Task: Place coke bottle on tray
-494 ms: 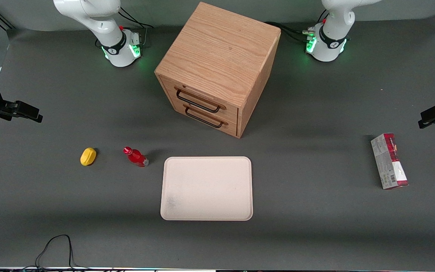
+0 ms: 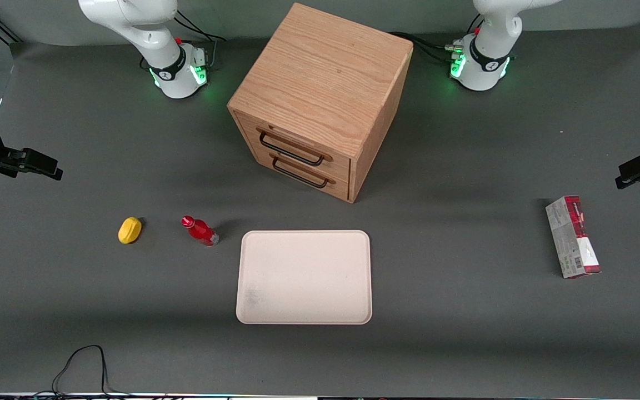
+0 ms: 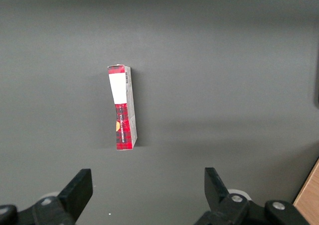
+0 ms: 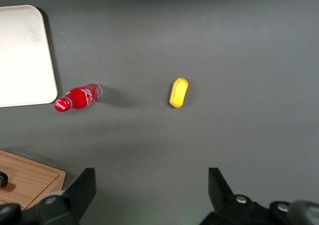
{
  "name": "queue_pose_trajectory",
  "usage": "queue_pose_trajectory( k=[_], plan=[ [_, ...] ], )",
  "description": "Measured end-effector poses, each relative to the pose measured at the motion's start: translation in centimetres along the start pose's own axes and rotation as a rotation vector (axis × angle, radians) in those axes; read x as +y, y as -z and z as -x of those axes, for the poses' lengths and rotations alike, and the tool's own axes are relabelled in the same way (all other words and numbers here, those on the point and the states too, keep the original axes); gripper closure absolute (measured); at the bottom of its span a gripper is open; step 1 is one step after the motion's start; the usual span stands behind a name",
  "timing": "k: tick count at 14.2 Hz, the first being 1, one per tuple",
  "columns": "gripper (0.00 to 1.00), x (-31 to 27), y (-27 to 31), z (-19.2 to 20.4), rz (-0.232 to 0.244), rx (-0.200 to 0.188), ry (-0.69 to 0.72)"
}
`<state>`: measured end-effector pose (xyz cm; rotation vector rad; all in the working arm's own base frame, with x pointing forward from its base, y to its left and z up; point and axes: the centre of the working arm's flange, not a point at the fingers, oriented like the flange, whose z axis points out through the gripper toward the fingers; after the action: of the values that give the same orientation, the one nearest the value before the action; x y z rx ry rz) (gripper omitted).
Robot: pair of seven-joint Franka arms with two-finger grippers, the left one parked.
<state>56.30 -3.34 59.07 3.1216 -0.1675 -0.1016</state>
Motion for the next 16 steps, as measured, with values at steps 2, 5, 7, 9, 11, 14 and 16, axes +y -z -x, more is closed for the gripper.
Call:
queue_pose_trajectory(
  k=[2, 5, 7, 9, 11, 14, 16],
  plan=[
    [0.00, -0.2, 0.0, 0.0, 0.000, -0.001, 0.003],
    [0.00, -1.7, 0.0, 0.1, -0.003, -0.001, 0.027],
    [0.00, -4.4, 0.0, 0.4, -0.007, -0.002, 0.055],
    [0.00, -7.2, -0.1, 0.8, -0.018, -0.005, 0.071],
    [0.00, -10.1, -0.3, 1.2, -0.023, -0.007, 0.072],
    [0.00, -14.7, -0.7, 1.9, -0.022, 0.004, 0.073],
    [0.00, -16.2, -1.4, 1.7, -0.021, 0.007, 0.084]
  ],
)
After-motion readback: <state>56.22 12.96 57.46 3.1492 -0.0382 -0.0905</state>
